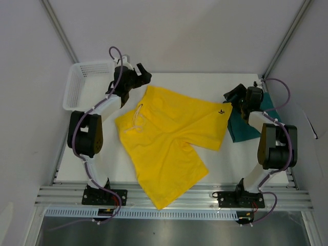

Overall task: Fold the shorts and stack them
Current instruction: Flatten the shorts out, then fold the shorts

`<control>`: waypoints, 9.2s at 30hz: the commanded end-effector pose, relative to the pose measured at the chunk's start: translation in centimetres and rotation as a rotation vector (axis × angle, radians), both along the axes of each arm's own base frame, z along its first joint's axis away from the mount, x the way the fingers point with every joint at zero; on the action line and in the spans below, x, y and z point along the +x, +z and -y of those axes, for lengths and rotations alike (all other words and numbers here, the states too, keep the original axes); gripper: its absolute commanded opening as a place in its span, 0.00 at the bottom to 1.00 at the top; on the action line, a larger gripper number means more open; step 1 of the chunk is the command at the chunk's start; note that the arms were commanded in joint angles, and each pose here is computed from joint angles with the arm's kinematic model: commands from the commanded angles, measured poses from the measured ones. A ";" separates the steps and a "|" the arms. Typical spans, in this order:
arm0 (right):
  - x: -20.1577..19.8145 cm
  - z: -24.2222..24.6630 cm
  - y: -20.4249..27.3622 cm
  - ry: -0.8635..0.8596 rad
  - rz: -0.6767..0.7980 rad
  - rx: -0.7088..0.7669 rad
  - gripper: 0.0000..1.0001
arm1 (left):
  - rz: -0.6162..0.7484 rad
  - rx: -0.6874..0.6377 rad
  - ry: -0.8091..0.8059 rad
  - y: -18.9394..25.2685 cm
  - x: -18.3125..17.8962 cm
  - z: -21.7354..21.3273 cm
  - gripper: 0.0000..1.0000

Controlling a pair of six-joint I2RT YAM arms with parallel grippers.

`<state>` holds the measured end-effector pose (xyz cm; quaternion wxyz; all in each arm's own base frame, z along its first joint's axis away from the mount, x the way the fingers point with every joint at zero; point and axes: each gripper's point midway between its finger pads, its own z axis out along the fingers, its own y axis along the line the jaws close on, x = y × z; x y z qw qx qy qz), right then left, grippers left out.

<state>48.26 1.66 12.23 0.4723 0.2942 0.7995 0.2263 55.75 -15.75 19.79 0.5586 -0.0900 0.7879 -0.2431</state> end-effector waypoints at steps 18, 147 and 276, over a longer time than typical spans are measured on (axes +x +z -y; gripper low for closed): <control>-16.8 -18.5 4.4 0.631 0.038 -0.158 0.65 | -0.173 -0.055 0.157 2.1 -19.0 -7.2 0.99; -36.0 -18.4 -3.5 0.769 -0.115 -0.287 0.00 | -0.508 -0.341 0.249 -18.0 -21.2 -11.0 0.55; 6.1 0.5 -1.5 0.090 -0.162 -0.168 0.00 | -0.149 -0.789 0.227 3.3 9.4 -6.4 0.03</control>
